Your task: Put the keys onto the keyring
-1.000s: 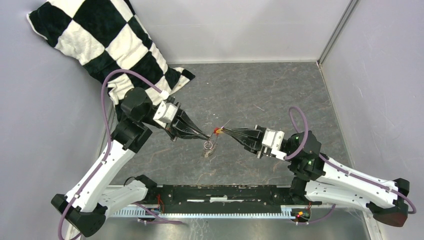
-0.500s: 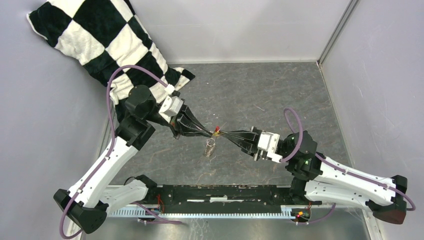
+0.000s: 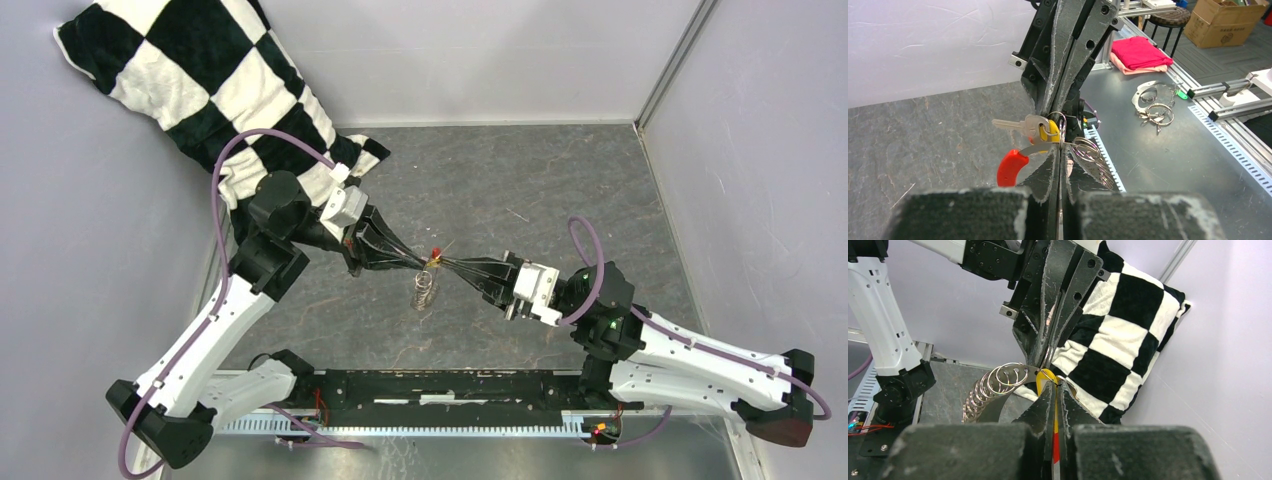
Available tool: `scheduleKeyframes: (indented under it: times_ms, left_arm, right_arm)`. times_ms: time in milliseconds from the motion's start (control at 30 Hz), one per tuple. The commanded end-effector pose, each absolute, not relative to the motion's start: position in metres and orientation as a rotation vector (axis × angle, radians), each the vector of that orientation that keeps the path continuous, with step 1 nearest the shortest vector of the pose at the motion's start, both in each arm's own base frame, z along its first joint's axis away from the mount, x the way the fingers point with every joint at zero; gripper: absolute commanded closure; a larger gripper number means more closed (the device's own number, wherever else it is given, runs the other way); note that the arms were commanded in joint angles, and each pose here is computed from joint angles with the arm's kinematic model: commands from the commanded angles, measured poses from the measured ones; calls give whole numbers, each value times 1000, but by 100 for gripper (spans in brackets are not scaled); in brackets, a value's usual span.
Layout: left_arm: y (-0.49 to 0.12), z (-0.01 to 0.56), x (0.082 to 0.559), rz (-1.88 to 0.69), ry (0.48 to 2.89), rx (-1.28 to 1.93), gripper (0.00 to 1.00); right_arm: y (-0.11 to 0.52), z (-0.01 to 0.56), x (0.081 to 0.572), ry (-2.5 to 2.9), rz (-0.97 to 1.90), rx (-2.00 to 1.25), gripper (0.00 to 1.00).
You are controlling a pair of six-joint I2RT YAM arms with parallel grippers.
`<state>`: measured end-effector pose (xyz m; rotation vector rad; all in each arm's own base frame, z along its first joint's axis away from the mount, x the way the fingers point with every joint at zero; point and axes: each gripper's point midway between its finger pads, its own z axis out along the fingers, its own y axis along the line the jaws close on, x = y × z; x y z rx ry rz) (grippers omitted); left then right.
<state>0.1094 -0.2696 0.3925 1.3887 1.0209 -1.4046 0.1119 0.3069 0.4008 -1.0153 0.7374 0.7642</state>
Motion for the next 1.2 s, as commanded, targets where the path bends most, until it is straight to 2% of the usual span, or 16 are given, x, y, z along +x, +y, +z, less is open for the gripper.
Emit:
scheduleKeyframes:
  times_ms: [0,1167]
  left_arm:
    - [-270,404,114,-1374,1052,1320,98]
    - [-267,390,119,-1317,1118,1291,98]
  right_arm:
    - [303,429,107,677,761,-973,99]
    - [303,407,124,767,633,-1004,99]
